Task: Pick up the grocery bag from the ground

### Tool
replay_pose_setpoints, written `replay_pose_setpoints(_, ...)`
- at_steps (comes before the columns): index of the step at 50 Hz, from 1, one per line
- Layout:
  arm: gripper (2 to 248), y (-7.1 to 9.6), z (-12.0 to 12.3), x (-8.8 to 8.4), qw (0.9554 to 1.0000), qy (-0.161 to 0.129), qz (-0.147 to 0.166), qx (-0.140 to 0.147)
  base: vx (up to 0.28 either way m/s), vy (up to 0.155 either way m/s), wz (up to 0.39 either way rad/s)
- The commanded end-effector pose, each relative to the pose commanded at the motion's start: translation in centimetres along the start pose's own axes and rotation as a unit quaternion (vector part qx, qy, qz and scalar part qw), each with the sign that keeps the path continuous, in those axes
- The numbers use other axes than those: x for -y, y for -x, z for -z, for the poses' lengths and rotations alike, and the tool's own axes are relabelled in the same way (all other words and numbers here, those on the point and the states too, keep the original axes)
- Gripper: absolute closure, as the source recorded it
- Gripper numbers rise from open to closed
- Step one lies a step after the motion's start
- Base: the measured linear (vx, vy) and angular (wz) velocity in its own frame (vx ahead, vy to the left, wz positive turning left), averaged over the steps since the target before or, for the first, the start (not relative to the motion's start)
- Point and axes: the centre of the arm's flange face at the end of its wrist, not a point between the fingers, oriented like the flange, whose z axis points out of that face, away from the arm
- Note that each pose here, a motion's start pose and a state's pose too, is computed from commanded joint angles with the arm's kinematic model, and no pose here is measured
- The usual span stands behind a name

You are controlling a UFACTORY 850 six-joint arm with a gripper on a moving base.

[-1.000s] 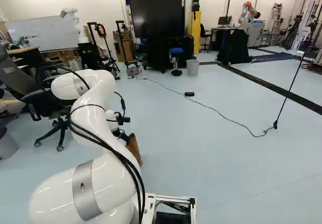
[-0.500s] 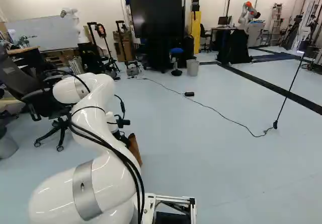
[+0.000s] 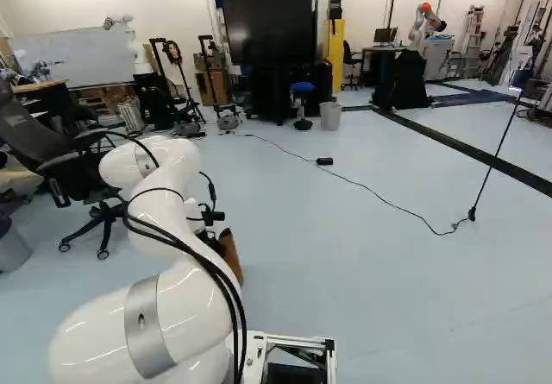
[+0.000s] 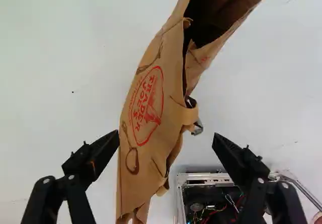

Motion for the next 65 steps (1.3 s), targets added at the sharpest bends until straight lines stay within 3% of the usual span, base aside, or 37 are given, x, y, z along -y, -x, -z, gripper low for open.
replay_pose_setpoints(47, 3, -0.1, -7.1, 0.2, 1.0, 0.003, 0.0, 0.004, 0.0, 0.0, 0.0)
replay_pose_setpoints(48, 19, -0.1, -7.2, 0.2, 1.0, 0.003, 0.0, 0.004, 0.0, 0.0, 0.0)
replay_pose_setpoints(53, 19, -0.1, -7.5, 0.2, 1.0, 0.003, 0.0, 0.004, 0.0, 0.0, 0.0)
replay_pose_setpoints(54, 57, -0.1, -7.5, 0.2, 1.0, 0.003, 0.0, 0.004, 0.0, 0.0, 0.0)
replay_pose_setpoints(58, 57, -0.1, -7.6, 0.2, 1.0, 0.003, 0.0, 0.004, 0.0, 0.0, 0.0)
replay_pose_setpoints(59, 95, -0.1, -7.6, 0.2, 1.0, 0.003, 0.0, 0.004, 0.0, 0.0, 0.0)
replay_pose_setpoints(63, 95, -0.1, -7.6, 0.2, 1.0, 0.003, 0.0, 0.004, 0.0, 0.0, 0.0)
replay_pose_setpoints(64, 134, -0.1, -7.6, 0.2, 1.0, 0.003, 0.0, 0.004, 0.0, 0.0, 0.0)
replay_pose_setpoints(65, 134, -0.1, -7.6, 0.2, 1.0, 0.003, 0.0, 0.004, 0.0, 0.0, 0.0)
